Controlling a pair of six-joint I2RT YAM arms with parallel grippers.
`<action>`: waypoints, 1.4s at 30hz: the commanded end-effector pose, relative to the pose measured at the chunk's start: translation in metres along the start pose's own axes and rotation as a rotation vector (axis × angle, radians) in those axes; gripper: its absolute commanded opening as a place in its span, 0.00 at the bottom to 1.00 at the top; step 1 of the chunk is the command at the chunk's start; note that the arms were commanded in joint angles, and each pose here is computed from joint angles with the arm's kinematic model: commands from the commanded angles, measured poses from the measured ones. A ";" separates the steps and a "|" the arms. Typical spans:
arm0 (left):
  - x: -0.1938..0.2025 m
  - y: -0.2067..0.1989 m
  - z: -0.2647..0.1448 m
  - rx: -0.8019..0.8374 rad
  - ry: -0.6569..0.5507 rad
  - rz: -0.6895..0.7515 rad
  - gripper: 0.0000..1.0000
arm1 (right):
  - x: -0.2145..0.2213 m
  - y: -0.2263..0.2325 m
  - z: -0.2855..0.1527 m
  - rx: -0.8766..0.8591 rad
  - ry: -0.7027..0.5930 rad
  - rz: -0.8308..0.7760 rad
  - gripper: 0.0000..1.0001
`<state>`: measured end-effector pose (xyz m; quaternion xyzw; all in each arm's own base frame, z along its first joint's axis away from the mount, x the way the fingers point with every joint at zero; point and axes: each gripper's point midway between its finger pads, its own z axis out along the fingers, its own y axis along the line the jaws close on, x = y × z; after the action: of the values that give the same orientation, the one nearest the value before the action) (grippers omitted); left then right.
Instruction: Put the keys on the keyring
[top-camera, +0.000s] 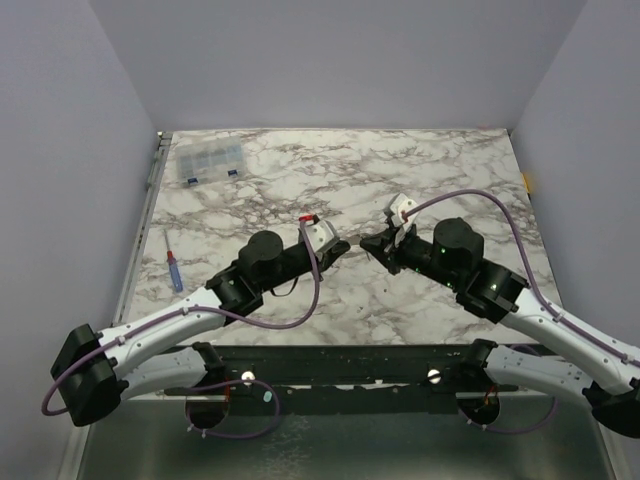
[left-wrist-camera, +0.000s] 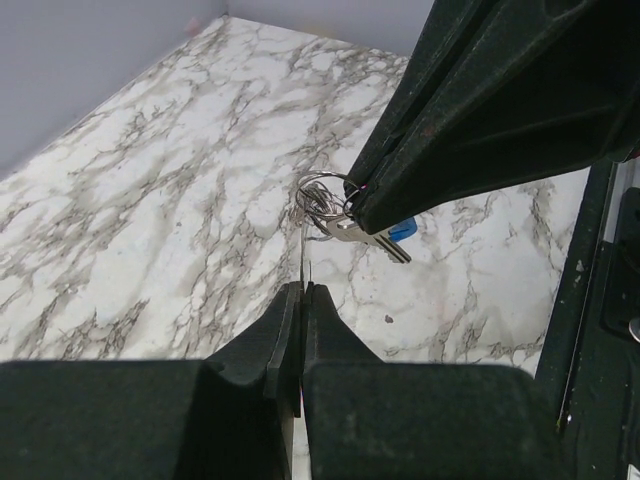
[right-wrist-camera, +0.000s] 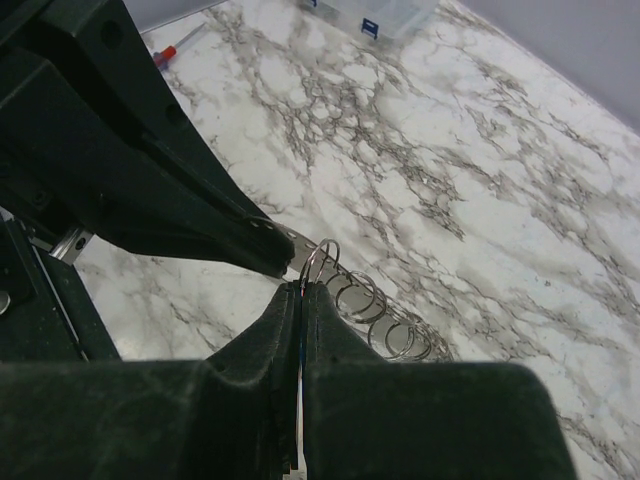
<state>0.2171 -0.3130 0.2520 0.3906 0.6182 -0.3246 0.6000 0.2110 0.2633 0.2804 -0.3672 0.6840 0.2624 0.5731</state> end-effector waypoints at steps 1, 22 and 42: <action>-0.001 0.017 -0.010 -0.102 -0.002 0.036 0.00 | 0.000 0.015 -0.009 -0.071 -0.005 0.027 0.01; -0.081 -0.032 -0.043 0.226 -0.051 0.258 0.55 | 0.032 0.033 0.000 -0.179 0.151 0.022 0.01; -0.033 -0.072 -0.027 0.586 0.120 0.334 0.20 | 0.019 0.067 -0.028 -0.426 0.119 -0.097 0.01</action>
<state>0.1524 -0.3258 0.2783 0.6315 0.4921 -0.3460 0.4893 0.1485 0.2752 0.2492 -0.5046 0.6522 0.3384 0.4534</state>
